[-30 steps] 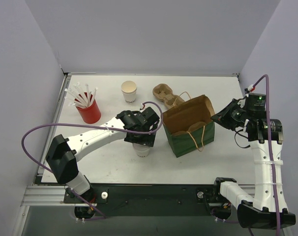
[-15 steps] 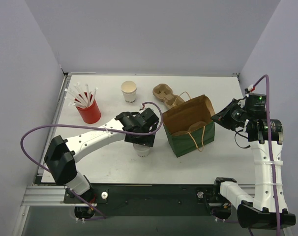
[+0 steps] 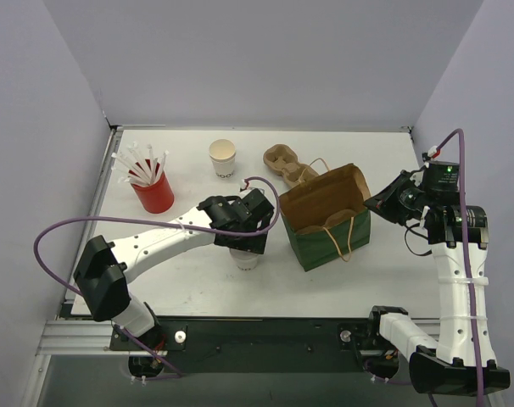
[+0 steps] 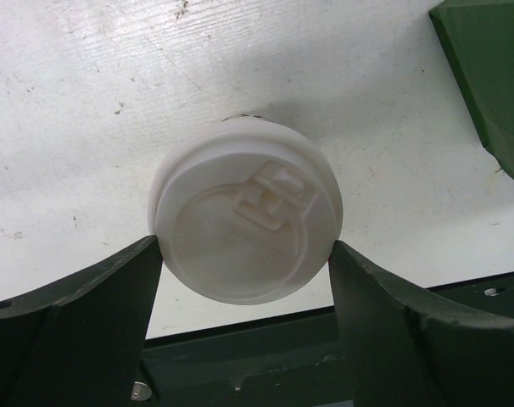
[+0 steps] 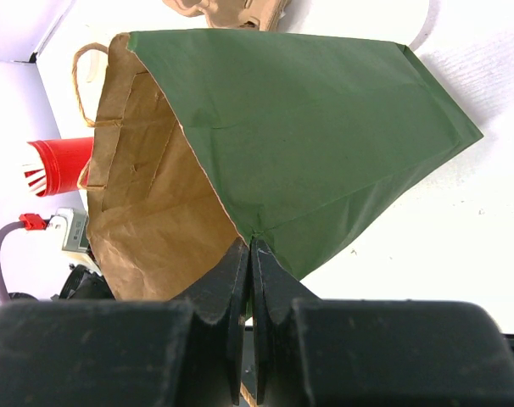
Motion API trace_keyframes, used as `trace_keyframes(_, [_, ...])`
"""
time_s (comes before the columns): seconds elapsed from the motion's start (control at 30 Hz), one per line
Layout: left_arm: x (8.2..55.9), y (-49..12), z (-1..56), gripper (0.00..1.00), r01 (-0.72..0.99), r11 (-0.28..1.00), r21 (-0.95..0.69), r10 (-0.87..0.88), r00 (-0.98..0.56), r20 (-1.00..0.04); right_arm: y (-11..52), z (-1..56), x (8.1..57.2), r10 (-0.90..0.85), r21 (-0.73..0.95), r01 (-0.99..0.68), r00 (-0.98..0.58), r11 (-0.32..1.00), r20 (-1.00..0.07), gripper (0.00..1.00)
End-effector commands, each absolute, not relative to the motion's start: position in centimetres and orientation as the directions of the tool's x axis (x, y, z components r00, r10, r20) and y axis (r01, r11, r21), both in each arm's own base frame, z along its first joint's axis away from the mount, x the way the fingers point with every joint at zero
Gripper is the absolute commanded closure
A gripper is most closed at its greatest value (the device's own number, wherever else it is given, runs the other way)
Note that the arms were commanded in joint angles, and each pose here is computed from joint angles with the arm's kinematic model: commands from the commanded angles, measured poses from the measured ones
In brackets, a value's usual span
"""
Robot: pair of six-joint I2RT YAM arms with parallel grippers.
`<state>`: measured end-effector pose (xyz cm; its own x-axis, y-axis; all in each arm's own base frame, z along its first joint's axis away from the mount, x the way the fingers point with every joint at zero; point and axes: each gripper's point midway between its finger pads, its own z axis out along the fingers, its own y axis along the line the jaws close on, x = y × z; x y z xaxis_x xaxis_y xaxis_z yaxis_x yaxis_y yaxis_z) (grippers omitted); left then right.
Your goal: Pack the takeout coffee
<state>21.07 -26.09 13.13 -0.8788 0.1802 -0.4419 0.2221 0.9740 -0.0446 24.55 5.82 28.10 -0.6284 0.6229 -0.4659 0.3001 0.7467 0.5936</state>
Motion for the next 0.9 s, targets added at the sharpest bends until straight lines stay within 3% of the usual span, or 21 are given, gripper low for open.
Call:
trace_keyframes(0.0, [20.7,-25.1,11.9,0.18,0.221,0.975,0.027,0.213,-0.890,-0.404,5.6,29.1,24.3,0.627,0.601,0.286,-0.607,0.746,-0.489,1.00])
trace_keyframes(0.87, [20.1,-22.8,11.1,0.14,0.184,0.969,0.166,0.234,-0.901,-0.365,5.8,28.8,24.2,0.628,0.606,0.285,-0.610,0.742,-0.482,1.00])
